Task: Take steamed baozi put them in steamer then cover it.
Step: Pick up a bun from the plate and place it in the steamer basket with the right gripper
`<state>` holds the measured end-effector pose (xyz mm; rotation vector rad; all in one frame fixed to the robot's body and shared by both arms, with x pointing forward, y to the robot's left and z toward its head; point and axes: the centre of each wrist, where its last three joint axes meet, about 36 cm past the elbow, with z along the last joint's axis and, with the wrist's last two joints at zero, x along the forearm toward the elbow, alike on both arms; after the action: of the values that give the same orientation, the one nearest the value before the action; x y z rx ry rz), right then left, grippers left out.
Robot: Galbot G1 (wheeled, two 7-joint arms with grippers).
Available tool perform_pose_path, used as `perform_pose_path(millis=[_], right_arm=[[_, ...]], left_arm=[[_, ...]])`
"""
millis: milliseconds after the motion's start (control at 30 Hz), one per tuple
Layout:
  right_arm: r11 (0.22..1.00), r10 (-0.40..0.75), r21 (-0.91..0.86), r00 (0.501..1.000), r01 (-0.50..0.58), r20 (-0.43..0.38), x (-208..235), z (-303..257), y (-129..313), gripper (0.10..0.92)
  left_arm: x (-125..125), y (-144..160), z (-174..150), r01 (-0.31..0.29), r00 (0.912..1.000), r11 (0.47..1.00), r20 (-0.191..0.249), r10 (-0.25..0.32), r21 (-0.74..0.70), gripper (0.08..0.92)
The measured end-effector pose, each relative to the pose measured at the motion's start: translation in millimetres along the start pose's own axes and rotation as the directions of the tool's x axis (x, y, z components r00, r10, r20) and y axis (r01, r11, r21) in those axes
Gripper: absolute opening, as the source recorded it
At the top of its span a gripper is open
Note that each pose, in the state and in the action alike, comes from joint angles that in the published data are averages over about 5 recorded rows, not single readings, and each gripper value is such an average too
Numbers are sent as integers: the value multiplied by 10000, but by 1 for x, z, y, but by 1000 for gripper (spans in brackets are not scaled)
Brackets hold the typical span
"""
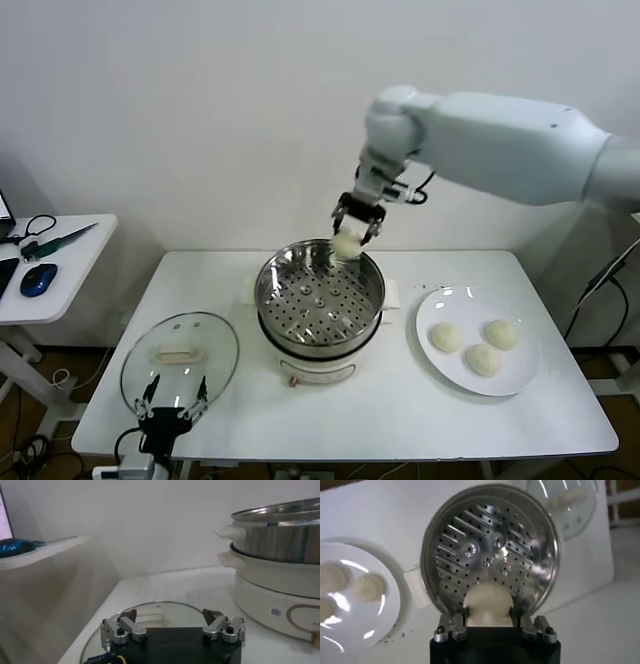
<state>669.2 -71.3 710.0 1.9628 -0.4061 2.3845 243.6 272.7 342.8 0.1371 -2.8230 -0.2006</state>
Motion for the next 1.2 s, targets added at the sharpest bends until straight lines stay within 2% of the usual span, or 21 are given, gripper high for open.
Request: perform_pose_path(millis=[367,800,900,1033,1100,1200], right_arm=[[9926,326,1178,9989,-284,-339,-77,11,-8,585],[9938,610,944,9978,-583,-254,-124,23,-12,583],[9935,715,894,9973,-698,-168,-128,24,-12,621],[9933,805,835,9967,-798,-47,-126,26,-11,728],[9933,824,810,9966,-820,-16,-119,29,-10,780],[9940,837,710,9965,-835,-6,-100,37,-7,815]], left_arm=[[-3,-3,1,-26,10000,10000,4,26,63,823],[-5,-4,2,-16,10000,9999,-6,16,108,823],[-5,-4,2,-9,10000,9999,-21,9,110,823],[-5,-4,2,-4,10000,9999,-25,4,110,823],[-4,-4,1,-1,10000,9999,-17,2,107,823],[-4,-5,0,-3,10000,10000,-10,3,90,823]])
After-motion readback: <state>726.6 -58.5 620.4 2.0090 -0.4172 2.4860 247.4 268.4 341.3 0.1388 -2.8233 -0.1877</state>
